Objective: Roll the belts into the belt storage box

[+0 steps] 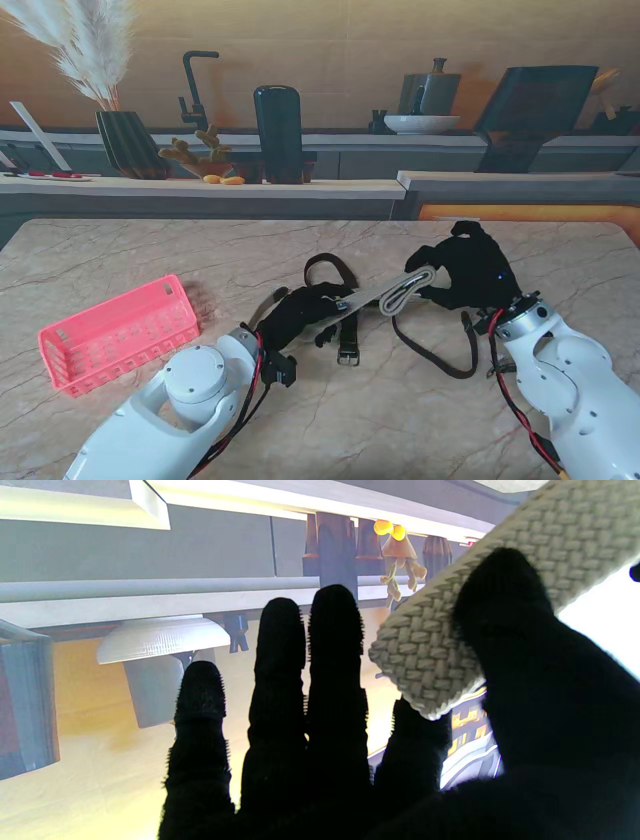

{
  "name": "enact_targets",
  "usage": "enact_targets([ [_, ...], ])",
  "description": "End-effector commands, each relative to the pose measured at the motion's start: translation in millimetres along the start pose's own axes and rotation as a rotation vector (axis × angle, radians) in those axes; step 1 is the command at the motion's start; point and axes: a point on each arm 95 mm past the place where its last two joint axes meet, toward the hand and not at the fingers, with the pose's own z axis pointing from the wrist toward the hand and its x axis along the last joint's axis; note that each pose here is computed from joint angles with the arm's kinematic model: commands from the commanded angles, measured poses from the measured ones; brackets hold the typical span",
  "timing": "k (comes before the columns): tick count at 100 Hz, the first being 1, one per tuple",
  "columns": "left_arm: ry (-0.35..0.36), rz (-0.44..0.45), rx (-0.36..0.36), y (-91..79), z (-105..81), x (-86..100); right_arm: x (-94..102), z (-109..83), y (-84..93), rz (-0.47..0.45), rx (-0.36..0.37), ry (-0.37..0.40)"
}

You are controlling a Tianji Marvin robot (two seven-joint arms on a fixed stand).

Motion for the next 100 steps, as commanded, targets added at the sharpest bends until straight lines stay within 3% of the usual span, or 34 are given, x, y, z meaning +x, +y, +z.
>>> enact_targets([
  [1,-0.026,0.009,0.011,-5.3,-5.2,-9.0,-4.2,4.4,9.2,-0.005,-0.039,-0.017],
  [26,-0.017,0.032,0.001,3.3,0.6,-13.8,6.8,20.7,-4.8,0.081,-0.081,-0.035],
  [38,-0.004,-0.001,-0.020,11.5,5.6,-16.9,15.4,31.2,-12.5,0.127,-0.115,-0.048],
  [52,0.046,-0.088,0.003,24.2,12.1,-18.5,26.9,42.6,-21.2,0.163,-0.165,-0.071],
  [67,0.102,-0.159,0.076,37.2,17.4,-17.8,41.5,53.2,-34.8,0.231,-0.195,-0.102],
  [100,0.179,-0.187,0.245,47.9,17.9,-12.2,68.0,65.3,-70.6,0.317,-0.146,-0.109],
])
